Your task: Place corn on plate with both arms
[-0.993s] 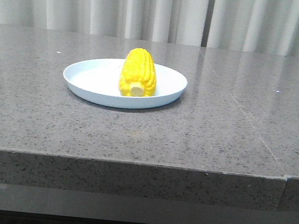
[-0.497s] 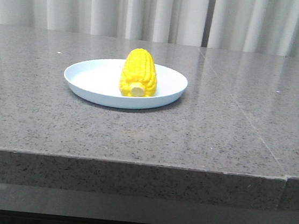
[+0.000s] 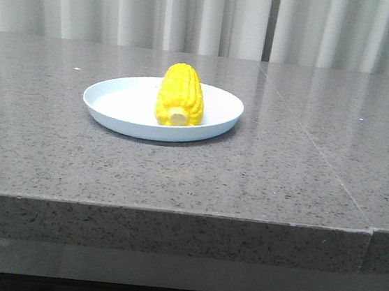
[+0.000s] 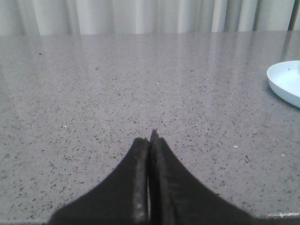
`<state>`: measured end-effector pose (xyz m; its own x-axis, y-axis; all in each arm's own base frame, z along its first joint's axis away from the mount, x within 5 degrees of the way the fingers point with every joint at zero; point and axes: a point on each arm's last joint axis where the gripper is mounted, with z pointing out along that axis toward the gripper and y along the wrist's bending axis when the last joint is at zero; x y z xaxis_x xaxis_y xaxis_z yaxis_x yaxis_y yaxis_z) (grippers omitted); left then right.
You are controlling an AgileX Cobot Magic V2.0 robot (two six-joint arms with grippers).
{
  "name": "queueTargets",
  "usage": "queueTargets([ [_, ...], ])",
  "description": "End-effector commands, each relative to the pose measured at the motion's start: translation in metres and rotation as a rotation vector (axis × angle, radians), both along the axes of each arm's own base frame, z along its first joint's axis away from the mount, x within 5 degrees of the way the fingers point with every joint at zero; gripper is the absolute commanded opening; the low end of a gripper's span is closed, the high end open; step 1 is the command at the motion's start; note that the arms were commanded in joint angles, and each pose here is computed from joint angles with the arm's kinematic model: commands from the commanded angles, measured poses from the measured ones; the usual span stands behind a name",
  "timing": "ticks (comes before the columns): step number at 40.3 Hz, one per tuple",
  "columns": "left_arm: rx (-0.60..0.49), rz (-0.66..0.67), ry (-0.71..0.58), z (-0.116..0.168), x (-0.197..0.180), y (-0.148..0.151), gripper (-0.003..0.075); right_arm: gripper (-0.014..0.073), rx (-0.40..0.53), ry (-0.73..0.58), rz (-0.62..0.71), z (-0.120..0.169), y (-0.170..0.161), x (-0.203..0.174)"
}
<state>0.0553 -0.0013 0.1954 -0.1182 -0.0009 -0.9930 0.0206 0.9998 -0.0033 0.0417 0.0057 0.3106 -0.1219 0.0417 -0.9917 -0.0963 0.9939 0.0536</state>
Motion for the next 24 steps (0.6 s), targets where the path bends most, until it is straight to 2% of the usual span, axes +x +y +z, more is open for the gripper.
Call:
queueTargets([
  [1, -0.014, 0.005, -0.153, 0.0153, -0.0015, 0.0003, -0.002, -0.0068, -0.005, -0.093, -0.009, 0.0138, -0.0007, 0.0004],
  [24, -0.015, 0.006, -0.163, 0.0111, -0.0005, 0.0004, -0.002, -0.0068, -0.005, -0.093, -0.009, 0.0138, -0.0007, 0.0004],
])
